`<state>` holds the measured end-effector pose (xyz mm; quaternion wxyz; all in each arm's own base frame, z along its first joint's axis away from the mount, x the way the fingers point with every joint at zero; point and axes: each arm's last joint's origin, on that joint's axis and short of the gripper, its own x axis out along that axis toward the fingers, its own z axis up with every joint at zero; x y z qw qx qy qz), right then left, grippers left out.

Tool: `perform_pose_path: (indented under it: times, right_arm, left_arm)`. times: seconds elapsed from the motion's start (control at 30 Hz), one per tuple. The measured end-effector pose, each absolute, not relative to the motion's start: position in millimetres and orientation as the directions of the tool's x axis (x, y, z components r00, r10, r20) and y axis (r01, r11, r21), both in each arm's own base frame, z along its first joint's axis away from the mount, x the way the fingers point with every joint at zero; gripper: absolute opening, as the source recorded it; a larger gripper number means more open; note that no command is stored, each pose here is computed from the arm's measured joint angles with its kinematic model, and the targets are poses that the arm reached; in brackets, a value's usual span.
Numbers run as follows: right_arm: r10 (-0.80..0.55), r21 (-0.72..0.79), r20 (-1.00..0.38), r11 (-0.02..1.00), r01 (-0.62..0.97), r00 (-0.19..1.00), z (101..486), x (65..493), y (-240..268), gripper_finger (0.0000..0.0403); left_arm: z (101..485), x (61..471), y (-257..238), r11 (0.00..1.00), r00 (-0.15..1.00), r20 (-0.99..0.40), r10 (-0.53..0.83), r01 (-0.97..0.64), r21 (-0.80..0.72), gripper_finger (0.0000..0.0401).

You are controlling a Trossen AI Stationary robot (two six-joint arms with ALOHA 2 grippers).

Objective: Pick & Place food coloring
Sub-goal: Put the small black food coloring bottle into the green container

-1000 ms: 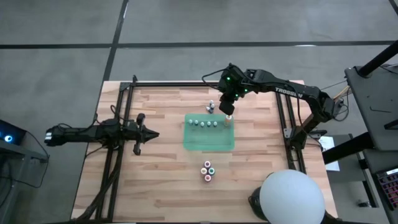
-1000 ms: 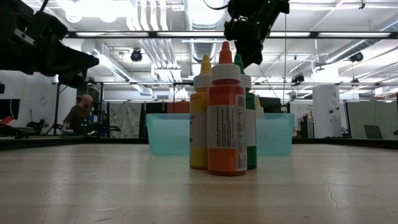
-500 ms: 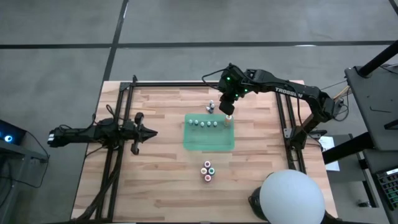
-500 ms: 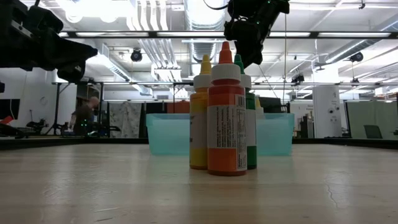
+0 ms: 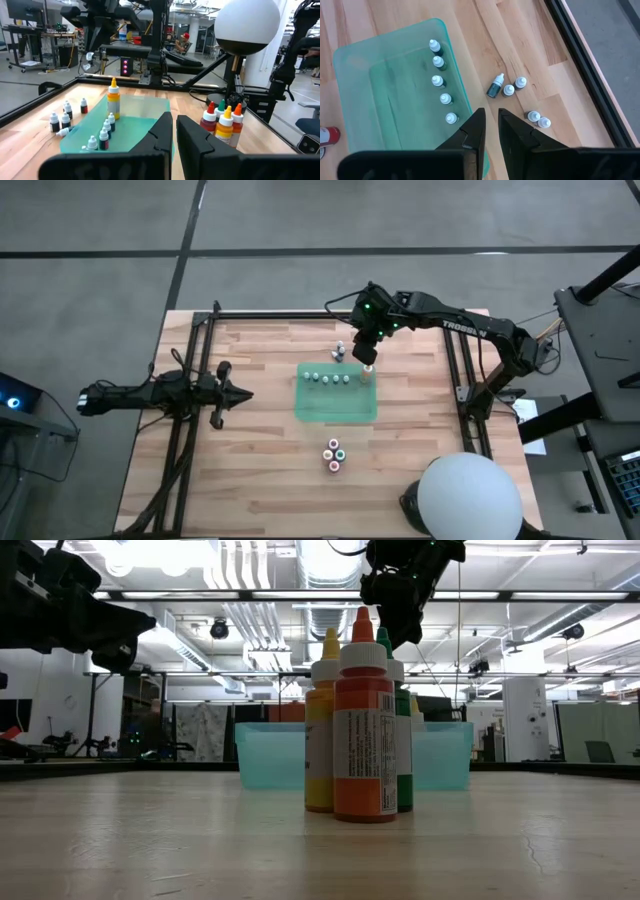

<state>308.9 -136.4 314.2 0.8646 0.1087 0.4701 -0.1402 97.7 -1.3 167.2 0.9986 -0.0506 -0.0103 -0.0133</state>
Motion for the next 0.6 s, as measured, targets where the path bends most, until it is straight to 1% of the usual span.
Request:
perform_pose_path:
  times: [0.47,0.6]
  right_arm:
    - [-0.138,0.073,-0.844,0.928,0.365,0.519,314.1,308.9,-136.4,0.0043]
    - [-0.133,0.079,-0.848,0.925,0.371,0.513,319.7,308.5,-136.0,0.0043]
  left_arm:
    - [166.4,98.3,-1.2,0.995,1.0,0.012,-0.025,0.026,-0.101,0.0]
    - [166.4,98.3,-1.2,0.995,1.0,0.012,-0.025,0.026,-0.101,0.0]
